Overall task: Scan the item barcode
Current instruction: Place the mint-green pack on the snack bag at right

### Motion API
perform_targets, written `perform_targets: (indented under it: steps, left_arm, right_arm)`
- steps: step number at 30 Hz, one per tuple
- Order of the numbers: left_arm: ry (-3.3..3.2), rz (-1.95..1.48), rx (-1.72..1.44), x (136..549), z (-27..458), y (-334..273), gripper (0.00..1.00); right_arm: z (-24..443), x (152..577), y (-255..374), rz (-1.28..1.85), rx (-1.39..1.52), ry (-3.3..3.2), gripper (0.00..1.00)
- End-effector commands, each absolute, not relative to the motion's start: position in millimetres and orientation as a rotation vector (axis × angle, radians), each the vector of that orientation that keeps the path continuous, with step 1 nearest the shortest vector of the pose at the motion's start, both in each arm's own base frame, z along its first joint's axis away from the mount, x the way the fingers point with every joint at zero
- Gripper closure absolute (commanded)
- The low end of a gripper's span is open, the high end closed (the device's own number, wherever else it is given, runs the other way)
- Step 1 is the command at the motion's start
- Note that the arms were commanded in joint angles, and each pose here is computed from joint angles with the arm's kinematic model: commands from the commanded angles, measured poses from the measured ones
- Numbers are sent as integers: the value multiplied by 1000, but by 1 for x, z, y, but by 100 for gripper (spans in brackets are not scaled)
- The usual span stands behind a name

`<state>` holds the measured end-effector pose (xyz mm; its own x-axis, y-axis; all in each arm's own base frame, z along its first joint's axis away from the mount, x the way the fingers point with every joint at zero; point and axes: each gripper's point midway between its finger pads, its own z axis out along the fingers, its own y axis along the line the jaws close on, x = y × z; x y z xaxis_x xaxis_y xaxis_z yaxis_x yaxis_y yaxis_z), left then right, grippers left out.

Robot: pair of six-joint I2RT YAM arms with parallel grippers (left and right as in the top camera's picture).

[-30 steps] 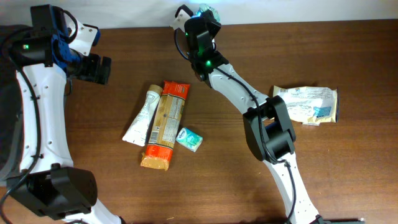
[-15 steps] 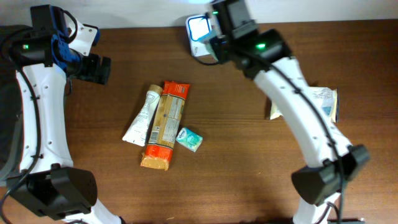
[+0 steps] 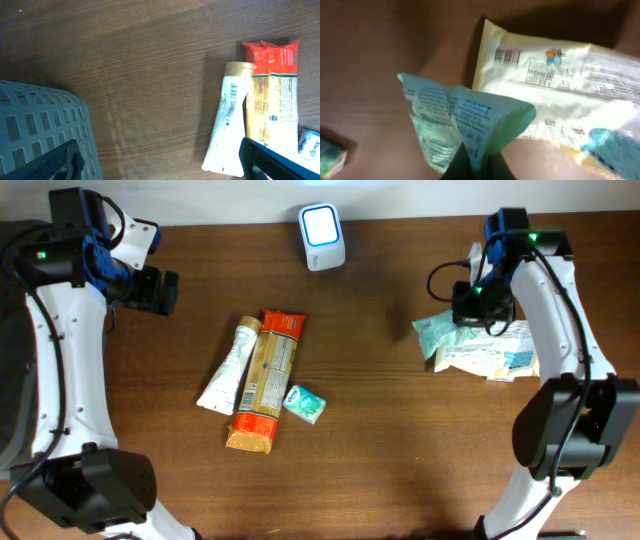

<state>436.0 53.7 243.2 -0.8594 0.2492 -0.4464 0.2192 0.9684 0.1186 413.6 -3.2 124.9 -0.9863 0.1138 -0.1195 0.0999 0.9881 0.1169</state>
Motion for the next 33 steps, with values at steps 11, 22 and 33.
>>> perform_targets:
  steps: [11,22,33]
  left_arm:
    - [2617,89,347,435,252,55,1]
    - [2617,89,347,435,252,54,1]
    - [2617,89,347,435,252,54,1]
  right_arm:
    - [101,395,-77,171,567,3002,96]
    - [151,401,-62,385,425,2956,33]
    - [115,374,165,512,-352,3042,34]
